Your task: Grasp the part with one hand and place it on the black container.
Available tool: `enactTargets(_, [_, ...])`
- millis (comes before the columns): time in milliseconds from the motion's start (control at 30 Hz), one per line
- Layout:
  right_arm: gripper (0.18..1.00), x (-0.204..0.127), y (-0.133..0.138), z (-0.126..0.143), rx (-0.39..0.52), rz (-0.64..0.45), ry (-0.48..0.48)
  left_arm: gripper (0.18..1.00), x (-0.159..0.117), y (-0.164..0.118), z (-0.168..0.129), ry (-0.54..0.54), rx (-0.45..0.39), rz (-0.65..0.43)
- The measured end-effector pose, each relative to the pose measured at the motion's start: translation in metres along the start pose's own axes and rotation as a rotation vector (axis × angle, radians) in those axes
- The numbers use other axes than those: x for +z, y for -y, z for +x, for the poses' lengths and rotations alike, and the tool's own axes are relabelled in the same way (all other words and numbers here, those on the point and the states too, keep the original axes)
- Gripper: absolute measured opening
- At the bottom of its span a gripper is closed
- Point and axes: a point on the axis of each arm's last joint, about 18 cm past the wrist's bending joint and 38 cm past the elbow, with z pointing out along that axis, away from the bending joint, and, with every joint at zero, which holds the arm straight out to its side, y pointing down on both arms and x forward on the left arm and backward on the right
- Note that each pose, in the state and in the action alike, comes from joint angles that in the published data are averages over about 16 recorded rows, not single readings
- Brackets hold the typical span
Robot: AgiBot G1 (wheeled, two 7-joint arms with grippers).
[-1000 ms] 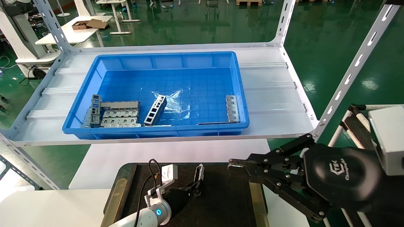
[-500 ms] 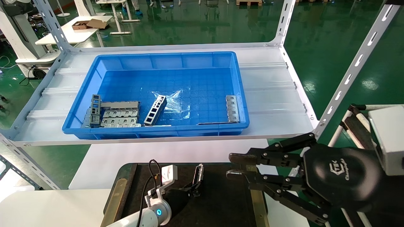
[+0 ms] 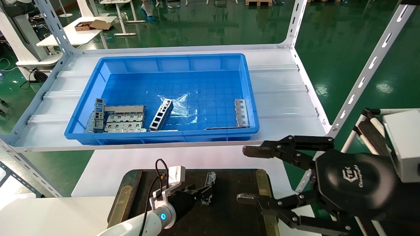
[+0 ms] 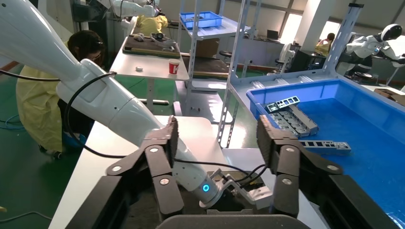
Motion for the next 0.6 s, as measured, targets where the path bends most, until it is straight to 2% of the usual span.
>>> enactTargets(433, [0.811, 0.0, 0.0, 0.0, 0.0, 0.0, 0.0, 0.896, -0.059, 0.025, 0.003, -0.116, 0.249, 0.005])
enactTargets(600, [0.897, 0.0, 0.0, 0.0, 0.0, 0.0, 0.0, 0.946, -0.081, 0.028, 0.002, -0.145, 0.328, -0.011])
